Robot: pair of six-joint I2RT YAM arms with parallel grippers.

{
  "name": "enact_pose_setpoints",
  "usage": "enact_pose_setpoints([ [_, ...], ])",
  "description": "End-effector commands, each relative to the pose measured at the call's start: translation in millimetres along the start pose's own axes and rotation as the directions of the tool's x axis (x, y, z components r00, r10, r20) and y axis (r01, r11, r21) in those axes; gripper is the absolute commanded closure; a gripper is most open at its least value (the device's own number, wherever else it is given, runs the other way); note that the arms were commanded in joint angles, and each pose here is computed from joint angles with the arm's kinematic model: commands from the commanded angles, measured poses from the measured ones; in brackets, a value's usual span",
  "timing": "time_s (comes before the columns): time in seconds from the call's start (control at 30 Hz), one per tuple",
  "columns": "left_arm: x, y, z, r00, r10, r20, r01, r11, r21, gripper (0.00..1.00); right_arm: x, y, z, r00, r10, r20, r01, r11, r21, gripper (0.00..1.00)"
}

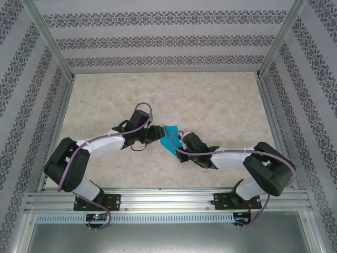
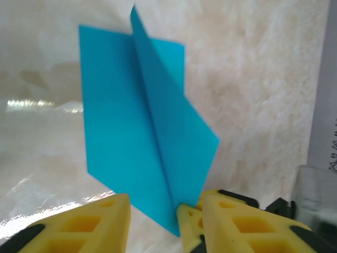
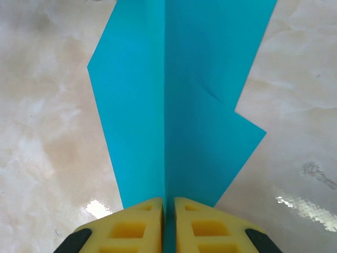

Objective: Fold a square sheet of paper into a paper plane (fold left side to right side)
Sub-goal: Fourth fold the wing at the center of the table.

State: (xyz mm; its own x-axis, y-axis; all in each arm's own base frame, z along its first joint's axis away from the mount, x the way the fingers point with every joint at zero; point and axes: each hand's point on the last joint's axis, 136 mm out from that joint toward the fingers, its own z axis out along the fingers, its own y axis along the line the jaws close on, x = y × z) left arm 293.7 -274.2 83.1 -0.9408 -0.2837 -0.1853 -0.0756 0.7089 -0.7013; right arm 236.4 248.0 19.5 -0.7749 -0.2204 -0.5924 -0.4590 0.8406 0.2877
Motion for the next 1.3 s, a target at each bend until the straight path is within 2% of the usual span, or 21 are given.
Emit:
enact_pose_setpoints([
  [0.0, 1.5, -11.6, 11.9, 1.0, 0.004, -0.009, -0.004, 0.998, 0.064, 0.63, -6.9, 8.8, -3.4, 0.999, 0.038, 0.02, -0.037, 0.996, -0.079, 0.87],
  [0.5, 17.2, -18.2, 48.7, 0.997, 0.023, -0.077, -0.019, 0.999, 0.05, 0.71, -3.3, 12.3, 2.4, 0.999, 0.051, -0.009, -0.052, 0.991, -0.123, 0.87],
  [1.27, 26.6, -3.0, 72.5, 0.993, -0.01, -0.114, 0.011, 1.0, 0.008, 0.65, -1.2, 5.0, 11.3, 0.991, 0.124, -0.043, -0.13, 0.974, -0.185, 0.85],
])
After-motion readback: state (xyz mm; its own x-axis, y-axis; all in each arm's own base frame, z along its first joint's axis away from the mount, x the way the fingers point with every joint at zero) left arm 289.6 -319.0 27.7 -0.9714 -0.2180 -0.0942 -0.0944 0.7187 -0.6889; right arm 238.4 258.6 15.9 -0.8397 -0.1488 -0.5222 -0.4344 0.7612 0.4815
